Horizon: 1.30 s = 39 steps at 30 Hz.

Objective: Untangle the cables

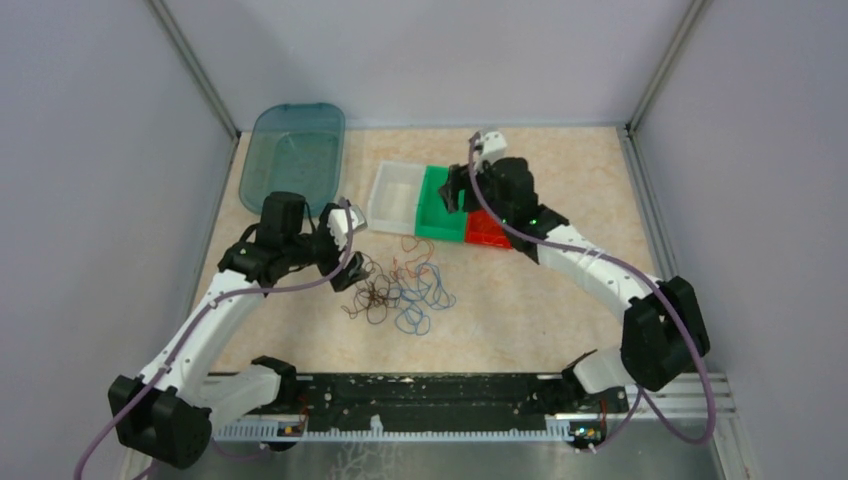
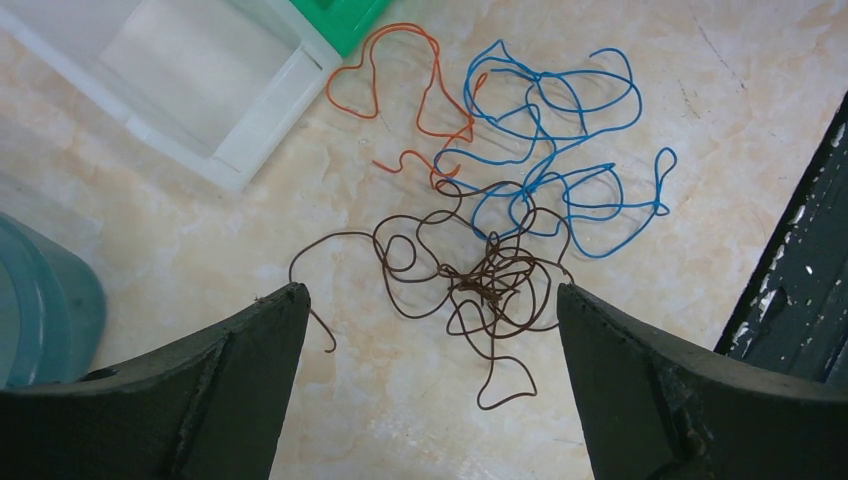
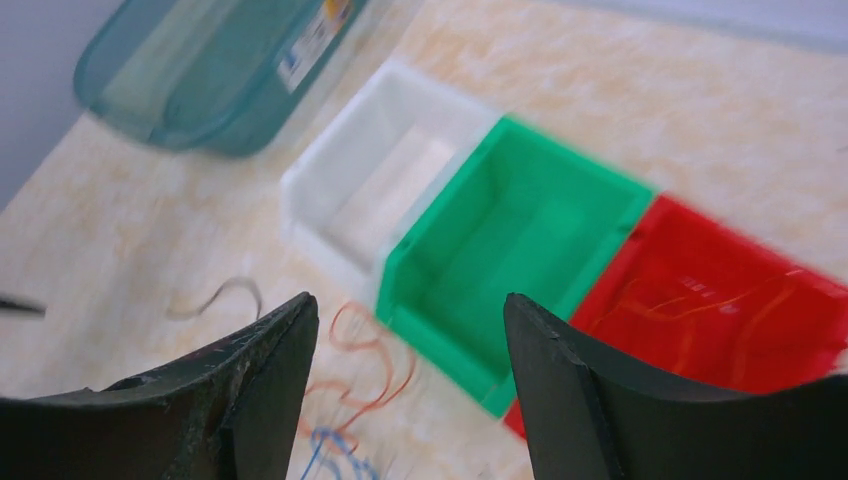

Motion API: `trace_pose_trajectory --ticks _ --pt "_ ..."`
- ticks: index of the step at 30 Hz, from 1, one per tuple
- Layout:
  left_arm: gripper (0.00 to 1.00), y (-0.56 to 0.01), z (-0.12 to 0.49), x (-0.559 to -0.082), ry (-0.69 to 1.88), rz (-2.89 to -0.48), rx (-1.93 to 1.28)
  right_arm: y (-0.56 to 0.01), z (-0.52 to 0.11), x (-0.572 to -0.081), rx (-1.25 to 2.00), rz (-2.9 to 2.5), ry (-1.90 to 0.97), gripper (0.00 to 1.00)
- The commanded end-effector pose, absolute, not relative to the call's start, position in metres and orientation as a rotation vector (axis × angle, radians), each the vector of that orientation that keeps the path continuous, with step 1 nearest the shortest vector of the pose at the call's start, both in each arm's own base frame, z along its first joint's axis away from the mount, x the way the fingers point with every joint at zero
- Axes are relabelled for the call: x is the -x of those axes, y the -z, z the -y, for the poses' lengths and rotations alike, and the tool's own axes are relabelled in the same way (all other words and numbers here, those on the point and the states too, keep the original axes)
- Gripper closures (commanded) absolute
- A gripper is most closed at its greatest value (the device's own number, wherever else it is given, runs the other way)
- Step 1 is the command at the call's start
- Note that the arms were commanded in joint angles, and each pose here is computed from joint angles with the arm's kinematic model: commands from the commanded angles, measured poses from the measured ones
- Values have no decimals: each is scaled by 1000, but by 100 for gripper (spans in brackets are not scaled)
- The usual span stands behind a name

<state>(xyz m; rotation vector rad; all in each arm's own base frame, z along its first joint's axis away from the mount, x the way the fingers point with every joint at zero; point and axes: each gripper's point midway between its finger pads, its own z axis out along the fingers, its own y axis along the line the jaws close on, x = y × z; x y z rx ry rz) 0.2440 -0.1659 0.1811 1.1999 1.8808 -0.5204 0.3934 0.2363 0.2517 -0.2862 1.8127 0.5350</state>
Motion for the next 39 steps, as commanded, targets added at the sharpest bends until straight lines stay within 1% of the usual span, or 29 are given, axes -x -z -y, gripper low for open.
trace_pose_trajectory --ticks 1,5,9,13,15,23,27,31,33,37,39 --pt "1 -191 166 -252 534 -1865 -1165 -199 -283 -349 465 -1908 -637 31" --pt "1 -186 161 -255 519 -1877 -1160 -161 -302 -334 482 -1993 -625 33" --pt "1 -190 159 -257 514 -1864 -1159 -129 -303 -339 433 -2061 -605 33" --pt "1 -193 159 -256 515 -1853 -1158 -112 -312 -344 449 -2102 -605 34" --pt "1 -194 159 -255 516 -1848 -1160 -89 -315 -345 463 -2154 -596 35" --pt "1 -194 158 -254 510 -1841 -1161 -63 -326 -348 458 -2183 -638 37" --pt "1 -193 159 -254 511 -1840 -1162 -63 -334 -354 431 -2162 -674 47" --pt "1 -194 159 -254 515 -1841 -1161 -65 -343 -357 428 -2152 -717 50" --pt "1 -193 159 -254 514 -1842 -1160 -65 -346 -358 429 -2150 -722 55" --pt "1 -193 159 -254 513 -1844 -1159 -71 -351 -362 435 -2133 -740 77" --pt "1 -194 159 -254 515 -1841 -1158 -76 -353 -363 440 -2121 -749 86"
